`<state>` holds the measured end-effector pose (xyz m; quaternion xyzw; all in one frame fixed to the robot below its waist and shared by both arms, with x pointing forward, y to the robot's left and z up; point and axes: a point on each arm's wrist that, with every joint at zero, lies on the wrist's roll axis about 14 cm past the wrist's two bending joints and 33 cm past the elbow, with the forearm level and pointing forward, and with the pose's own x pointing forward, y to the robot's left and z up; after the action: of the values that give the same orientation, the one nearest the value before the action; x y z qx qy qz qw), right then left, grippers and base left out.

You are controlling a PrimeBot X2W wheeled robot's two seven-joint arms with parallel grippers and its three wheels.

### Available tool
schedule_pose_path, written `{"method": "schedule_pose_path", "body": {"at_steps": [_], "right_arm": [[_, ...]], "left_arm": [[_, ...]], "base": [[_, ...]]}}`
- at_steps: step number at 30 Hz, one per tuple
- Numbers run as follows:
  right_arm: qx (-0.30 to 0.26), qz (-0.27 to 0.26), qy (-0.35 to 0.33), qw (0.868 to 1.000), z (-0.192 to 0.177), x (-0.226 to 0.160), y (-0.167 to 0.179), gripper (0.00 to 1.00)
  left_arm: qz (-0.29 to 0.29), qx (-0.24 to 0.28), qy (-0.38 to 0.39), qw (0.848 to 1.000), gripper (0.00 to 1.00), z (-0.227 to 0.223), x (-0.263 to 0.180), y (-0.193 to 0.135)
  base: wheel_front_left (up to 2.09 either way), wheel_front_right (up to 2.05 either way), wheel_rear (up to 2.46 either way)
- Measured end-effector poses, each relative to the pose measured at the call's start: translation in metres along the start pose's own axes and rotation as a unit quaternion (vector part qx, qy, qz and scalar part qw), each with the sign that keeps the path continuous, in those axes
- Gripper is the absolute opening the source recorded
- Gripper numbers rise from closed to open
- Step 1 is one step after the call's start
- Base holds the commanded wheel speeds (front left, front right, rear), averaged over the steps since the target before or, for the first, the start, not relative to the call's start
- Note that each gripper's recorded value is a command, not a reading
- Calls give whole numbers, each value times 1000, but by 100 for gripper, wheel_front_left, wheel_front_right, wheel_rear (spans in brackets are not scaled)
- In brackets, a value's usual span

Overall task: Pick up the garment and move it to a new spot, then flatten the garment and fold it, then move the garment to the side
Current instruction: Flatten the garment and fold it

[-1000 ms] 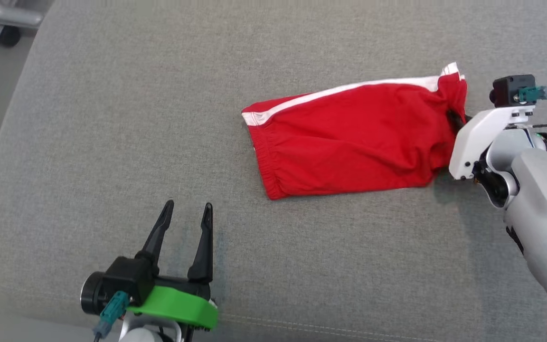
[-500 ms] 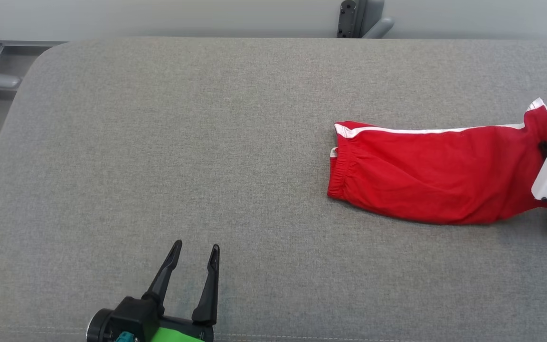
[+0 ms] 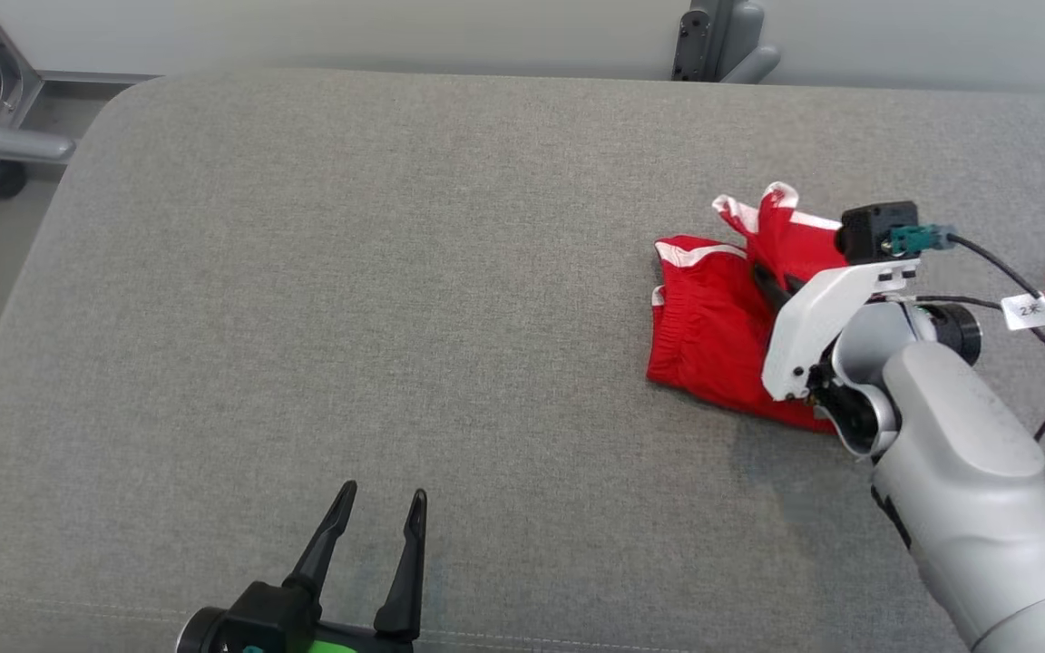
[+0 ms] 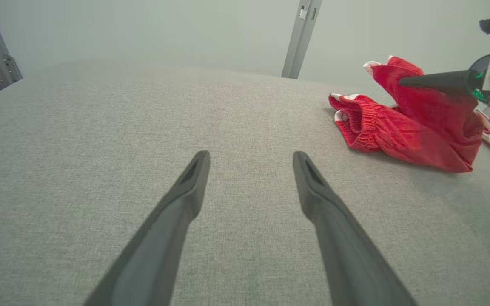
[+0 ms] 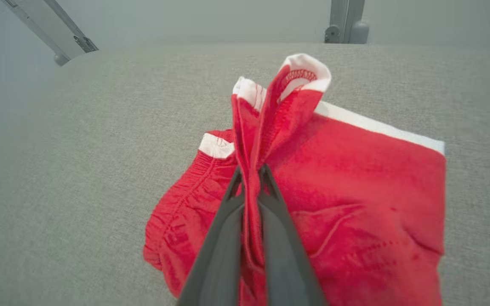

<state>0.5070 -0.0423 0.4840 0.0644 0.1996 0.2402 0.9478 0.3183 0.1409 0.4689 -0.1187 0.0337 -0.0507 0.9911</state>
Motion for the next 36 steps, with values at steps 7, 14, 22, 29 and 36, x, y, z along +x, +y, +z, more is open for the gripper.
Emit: {"method": "schedule_pose_path", "body": {"at_steps": [7, 14, 22, 29, 36], "right_arm": [[-12, 22, 52, 998, -41, 21, 40, 0], [-32, 5, 34, 999, -35, 24, 32, 100], [-44, 33, -9, 998, -19, 20, 51, 100], [-30, 36, -122, 991, 40, 1, 51, 100], [-52, -69, -158, 984, 50, -40, -41, 0]], "left_arm": [[9, 0, 20, 1000, 100, -12, -1, 7], [-2, -1, 25, 1000, 100, -16, 1, 1], [-7, -5, 23, 1000, 100, -15, 4, -2], [-16, -7, 19, 1000, 100, -14, 1, -9], [-23, -7, 10, 1000, 100, -8, 4, -14]], "base": [[0, 0, 0], [0, 0, 0], [0, 0, 0], [0, 0, 0], [0, 0, 0]]}}
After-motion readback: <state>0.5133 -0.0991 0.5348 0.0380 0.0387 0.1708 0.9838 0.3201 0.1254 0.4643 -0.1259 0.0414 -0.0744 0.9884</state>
